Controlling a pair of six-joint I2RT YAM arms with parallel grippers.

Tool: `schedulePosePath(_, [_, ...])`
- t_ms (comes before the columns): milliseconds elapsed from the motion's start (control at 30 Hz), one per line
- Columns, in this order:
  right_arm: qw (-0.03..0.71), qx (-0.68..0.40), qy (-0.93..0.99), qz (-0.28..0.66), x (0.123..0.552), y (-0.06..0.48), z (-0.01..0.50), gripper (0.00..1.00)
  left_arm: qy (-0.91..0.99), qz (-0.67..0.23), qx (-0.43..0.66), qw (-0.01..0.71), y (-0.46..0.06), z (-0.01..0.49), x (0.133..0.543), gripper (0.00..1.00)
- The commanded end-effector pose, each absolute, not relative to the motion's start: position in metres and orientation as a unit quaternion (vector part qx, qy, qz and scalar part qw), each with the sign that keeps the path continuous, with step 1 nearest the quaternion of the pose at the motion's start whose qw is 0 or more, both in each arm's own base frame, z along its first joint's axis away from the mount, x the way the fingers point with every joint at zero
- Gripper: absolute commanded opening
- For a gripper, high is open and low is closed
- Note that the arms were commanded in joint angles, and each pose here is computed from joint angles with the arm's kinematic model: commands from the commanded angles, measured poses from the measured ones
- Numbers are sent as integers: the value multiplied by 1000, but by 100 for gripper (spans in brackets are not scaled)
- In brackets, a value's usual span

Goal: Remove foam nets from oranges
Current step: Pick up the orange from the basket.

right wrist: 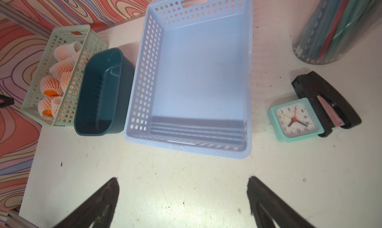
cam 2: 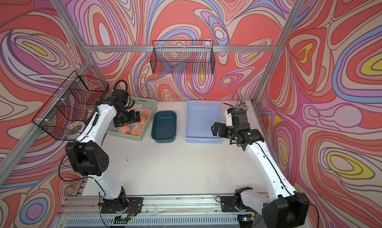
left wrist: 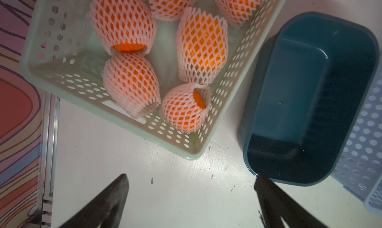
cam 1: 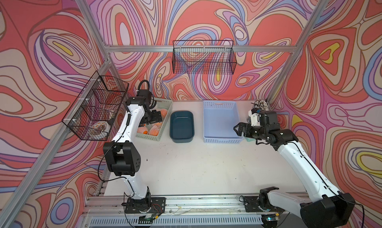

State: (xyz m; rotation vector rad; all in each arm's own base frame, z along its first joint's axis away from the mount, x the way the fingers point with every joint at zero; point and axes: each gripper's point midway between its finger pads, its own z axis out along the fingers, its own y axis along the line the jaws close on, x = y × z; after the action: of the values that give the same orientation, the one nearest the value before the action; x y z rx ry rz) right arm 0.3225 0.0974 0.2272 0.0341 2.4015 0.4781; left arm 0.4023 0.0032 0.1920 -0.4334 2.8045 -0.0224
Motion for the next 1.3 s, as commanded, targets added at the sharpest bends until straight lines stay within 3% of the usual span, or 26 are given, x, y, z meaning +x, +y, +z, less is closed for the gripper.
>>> schedulePosePath(0, [336, -4, 923, 190, 325, 108, 230, 98, 978, -16, -150, 142, 3, 191, 411, 97])
schedulePosePath(600, [312, -45, 925, 211, 347, 147, 223, 98, 962, -54, -233, 130, 9, 130, 478, 91])
schedulePosePath(1267, [302, -73, 923, 227, 359, 177, 222, 98, 956, -53, -264, 117, 18, 84, 516, 89])
